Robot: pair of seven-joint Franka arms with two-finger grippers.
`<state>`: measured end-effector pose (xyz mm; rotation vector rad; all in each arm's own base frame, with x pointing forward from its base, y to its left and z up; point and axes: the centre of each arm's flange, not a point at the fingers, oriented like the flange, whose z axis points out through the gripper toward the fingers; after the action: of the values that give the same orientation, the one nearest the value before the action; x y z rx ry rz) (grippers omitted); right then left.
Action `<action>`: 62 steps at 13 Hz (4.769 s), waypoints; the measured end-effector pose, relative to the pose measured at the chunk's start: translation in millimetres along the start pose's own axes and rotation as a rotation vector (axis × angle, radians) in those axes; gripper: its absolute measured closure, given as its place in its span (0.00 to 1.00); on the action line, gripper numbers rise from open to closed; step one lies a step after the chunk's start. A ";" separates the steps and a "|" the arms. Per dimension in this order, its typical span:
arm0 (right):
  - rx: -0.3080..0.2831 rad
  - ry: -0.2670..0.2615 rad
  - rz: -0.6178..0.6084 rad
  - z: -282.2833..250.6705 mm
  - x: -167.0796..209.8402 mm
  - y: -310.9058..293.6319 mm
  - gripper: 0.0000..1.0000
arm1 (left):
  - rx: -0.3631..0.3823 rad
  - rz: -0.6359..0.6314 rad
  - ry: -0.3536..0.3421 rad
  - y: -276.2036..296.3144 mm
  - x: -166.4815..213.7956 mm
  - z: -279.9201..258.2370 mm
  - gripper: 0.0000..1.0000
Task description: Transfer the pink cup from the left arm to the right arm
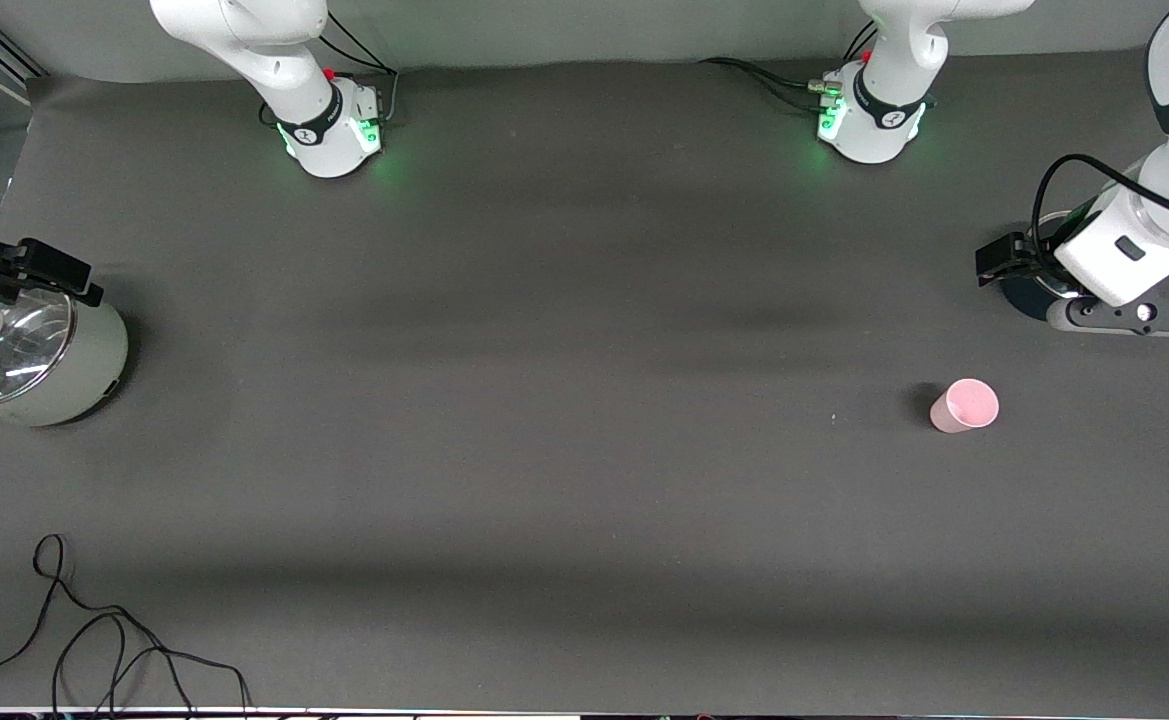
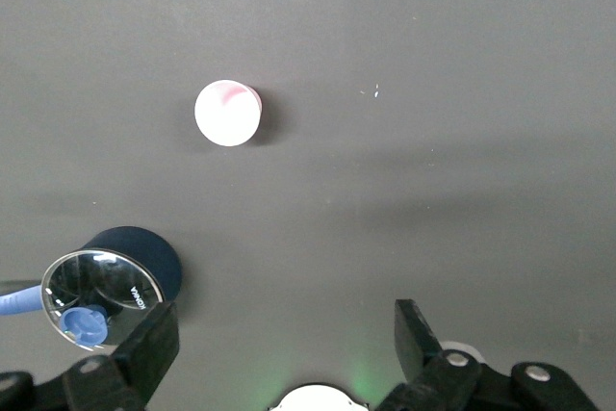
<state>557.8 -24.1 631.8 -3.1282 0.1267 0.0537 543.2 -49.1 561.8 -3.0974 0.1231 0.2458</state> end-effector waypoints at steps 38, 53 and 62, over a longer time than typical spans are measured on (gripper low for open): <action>0.000 -0.001 0.000 -3.3 -3.1 0.1 0.00 | -0.057 0.598 0.007 -169.6 8.4 47.3 0.04; 0.000 -0.001 0.000 -3.7 -3.2 0.1 0.00 | -0.464 1.177 0.430 -292.4 37.6 231.0 0.00; 0.000 0.000 0.000 -4.0 -3.2 0.1 0.00 | -0.651 1.326 0.665 -284.2 53.2 358.4 0.00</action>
<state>554.7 -24.0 635.8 -3.1282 0.1272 0.0535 562.6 243.6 206.9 -2.8133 2.4397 -0.8975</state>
